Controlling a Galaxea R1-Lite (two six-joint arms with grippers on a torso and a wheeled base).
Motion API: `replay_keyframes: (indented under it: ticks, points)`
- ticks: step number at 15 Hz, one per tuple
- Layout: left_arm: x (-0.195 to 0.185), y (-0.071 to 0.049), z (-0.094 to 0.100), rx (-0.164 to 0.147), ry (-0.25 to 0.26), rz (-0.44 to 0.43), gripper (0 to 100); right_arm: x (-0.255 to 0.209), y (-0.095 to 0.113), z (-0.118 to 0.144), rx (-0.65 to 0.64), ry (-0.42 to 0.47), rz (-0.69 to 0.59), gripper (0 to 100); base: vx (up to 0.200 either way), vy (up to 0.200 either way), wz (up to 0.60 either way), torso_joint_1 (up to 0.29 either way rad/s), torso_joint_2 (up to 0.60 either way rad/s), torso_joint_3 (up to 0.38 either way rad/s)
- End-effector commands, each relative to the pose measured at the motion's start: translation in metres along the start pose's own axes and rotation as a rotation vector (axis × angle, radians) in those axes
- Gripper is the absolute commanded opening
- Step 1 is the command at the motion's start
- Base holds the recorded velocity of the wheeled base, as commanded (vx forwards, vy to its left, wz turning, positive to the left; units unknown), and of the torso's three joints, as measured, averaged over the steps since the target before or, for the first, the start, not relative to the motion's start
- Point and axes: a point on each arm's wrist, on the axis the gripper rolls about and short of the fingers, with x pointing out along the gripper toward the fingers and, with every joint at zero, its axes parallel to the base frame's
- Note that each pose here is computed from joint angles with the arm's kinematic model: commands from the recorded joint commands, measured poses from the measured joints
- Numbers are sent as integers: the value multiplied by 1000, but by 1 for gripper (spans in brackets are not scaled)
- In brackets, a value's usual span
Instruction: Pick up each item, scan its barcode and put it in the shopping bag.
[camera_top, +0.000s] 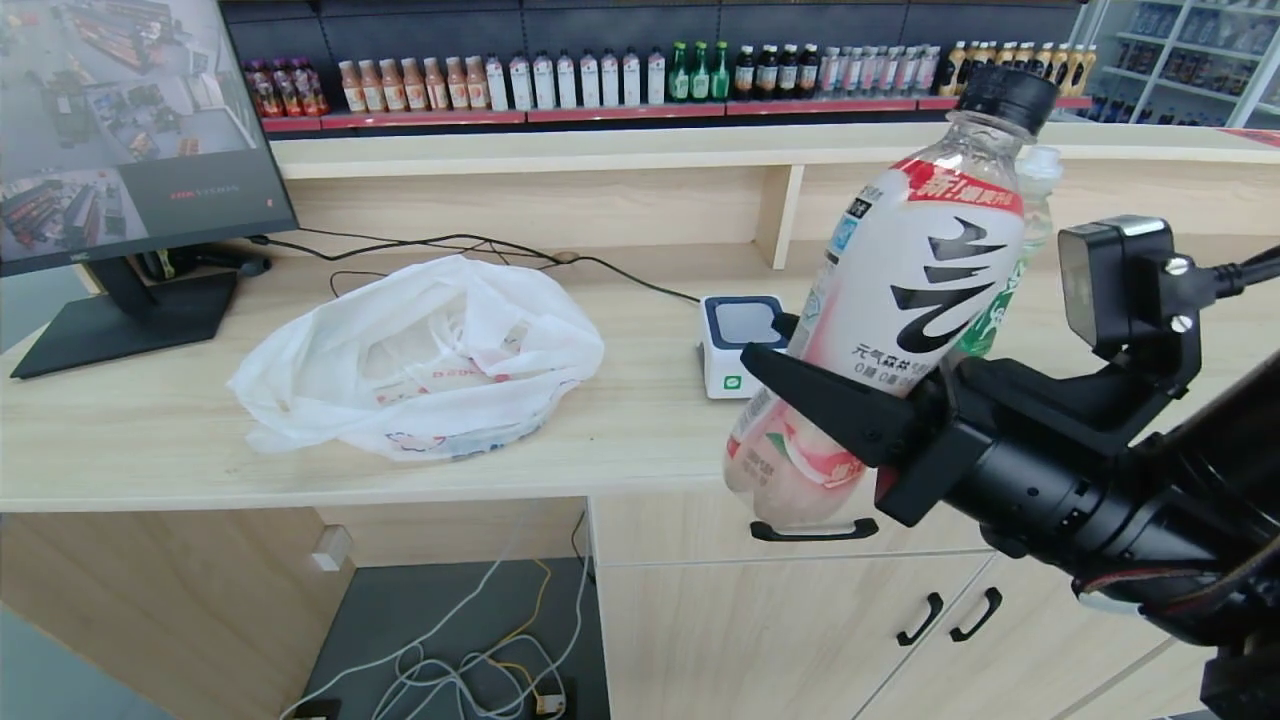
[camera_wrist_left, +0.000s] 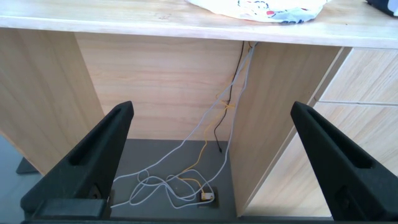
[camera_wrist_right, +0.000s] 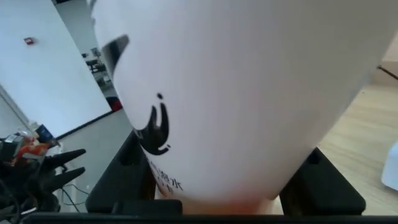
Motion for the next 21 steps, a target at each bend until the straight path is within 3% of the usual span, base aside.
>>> replay_keyframes:
  ticks: [1, 3, 5, 8, 10, 21]
  points:
    - [0, 0, 0, 0, 0, 0, 100, 3, 0, 10, -32, -38, -73, 0, 0, 0, 0, 0, 0, 0]
    - [0, 0, 0, 0, 0, 0, 100, 2, -4, 15, -77, -53, -256, 0, 0, 0, 0, 0, 0, 0]
    - [0, 0, 0, 0, 0, 0, 100, -3, -15, 27, -236, -31, -421, 0, 0, 0, 0, 0, 0, 0]
    - [0, 0, 0, 0, 0, 0, 100, -12, -38, 45, -431, -46, -542, 0, 0, 0, 0, 0, 0, 0]
    - [0, 0, 0, 0, 0, 0, 100, -13, -37, 45, -443, -65, -538, 0, 0, 0, 0, 0, 0, 0]
    - [0, 0, 0, -2, 0, 0, 100, -31, -41, 23, -429, 9, -548, 0, 0, 0, 0, 0, 0, 0]
